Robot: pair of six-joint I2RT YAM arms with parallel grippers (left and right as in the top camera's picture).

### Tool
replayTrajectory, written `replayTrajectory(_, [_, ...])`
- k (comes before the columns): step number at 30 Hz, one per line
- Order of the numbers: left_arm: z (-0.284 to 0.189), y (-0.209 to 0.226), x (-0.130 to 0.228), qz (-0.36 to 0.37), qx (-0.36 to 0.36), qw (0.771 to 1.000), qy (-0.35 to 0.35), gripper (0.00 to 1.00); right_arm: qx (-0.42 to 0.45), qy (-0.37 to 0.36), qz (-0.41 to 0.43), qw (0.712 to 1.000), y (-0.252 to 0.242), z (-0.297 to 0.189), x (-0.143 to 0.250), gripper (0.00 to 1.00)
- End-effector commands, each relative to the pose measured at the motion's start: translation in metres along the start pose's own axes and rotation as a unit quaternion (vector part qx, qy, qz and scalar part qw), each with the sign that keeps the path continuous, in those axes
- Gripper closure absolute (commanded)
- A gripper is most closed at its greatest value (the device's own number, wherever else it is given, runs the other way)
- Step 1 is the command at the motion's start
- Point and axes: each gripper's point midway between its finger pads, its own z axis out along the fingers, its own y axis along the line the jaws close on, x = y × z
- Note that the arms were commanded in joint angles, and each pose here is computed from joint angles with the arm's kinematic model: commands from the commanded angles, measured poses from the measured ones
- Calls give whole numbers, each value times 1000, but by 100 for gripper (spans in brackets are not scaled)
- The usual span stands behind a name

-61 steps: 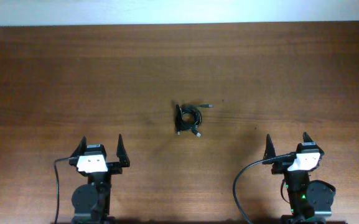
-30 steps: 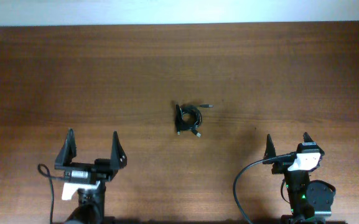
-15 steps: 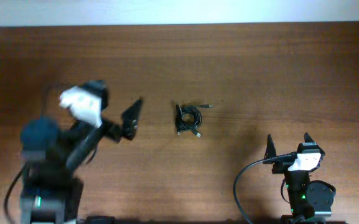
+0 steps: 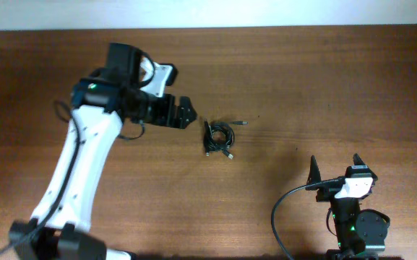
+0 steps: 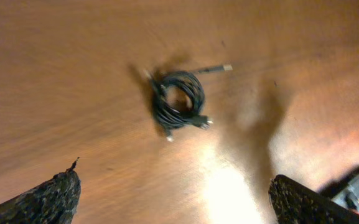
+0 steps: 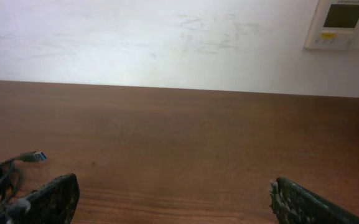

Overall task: Untangle cables
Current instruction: 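Move the left gripper forward over the coiled black cable bundle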

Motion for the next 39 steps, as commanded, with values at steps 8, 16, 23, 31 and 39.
replayTrajectory(8, [110, 3, 35, -125, -12, 980, 155, 14, 3, 1, 2, 1000, -1, 0, 2, 2])
replayTrajectory(16, [164, 18, 37, -171, -106, 968, 147, 46, 3, 1, 2, 1000, -1, 0, 2, 2])
replayTrajectory(23, [187, 18, 46, -177, -111, 965, 161, 55, 3, 1, 2, 1000, -1, 0, 2, 2])
replayTrajectory(31, [203, 27, 58, -184, -118, 958, 183, 69, 3, 1, 2, 1000, -1, 0, 2, 2])
replayTrajectory(39, [192, 20, 52, -165, -112, 961, 193, 100, 3, 1, 2, 1000, -1, 0, 2, 2])
